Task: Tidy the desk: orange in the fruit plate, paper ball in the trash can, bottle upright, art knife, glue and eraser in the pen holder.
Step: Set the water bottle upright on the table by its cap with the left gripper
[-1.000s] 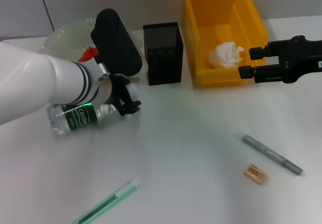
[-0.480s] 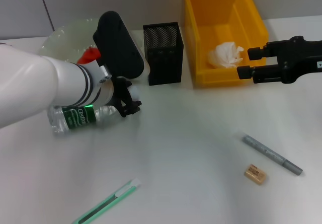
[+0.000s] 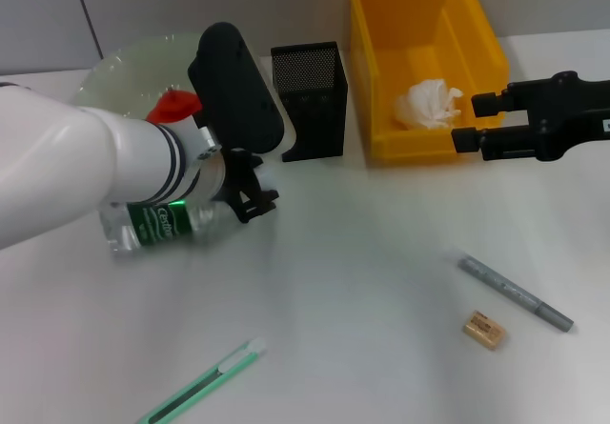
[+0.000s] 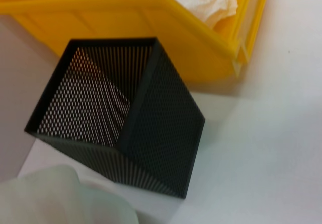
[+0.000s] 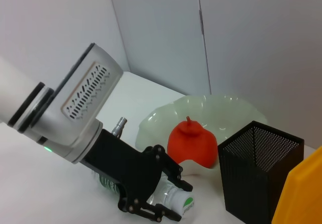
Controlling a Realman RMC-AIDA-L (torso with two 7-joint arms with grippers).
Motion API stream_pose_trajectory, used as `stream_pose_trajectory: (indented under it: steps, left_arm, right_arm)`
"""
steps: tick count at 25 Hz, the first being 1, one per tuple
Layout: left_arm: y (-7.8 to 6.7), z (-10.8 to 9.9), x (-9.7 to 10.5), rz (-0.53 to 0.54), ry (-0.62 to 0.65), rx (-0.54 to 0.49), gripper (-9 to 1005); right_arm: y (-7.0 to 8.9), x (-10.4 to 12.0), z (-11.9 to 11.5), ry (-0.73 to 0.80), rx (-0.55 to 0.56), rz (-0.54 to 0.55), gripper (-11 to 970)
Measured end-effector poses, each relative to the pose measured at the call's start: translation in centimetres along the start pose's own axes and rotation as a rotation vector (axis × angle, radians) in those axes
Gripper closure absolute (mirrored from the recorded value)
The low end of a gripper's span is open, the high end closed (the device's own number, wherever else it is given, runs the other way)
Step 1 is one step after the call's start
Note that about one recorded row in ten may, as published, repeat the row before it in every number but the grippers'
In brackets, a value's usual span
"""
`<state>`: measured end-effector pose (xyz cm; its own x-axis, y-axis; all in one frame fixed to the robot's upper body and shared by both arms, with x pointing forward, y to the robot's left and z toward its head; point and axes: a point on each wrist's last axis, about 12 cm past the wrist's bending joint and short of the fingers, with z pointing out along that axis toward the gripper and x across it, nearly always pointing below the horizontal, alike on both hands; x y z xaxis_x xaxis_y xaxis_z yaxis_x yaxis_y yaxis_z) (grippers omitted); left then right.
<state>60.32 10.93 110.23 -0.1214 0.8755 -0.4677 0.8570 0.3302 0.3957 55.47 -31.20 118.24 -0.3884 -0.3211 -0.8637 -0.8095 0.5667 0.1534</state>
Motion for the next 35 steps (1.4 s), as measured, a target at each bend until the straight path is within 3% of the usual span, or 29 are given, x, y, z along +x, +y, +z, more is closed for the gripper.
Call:
stream_pose_trajectory:
  steps: [10, 17, 35]
  left_arm:
    - [-0.2, -0.9, -1.0, 0.022, -0.030, 0.002, 546]
    - [-0.7, -3.4, -1.8, 0.044, -0.096, -0.004, 550]
    - [-0.8, -6.8, -2.0, 0.042, -0.171, -0.052, 556]
  right_arm:
    - [-0.1, 0.0, -0.3, -0.003, 0.009, 0.002, 309]
    - [-0.1, 0.0, -0.4, -0.004, 0.009, -0.002, 309]
    - [-0.3, -0.4, -0.9, -0.009, 0.022, -0.016, 309]
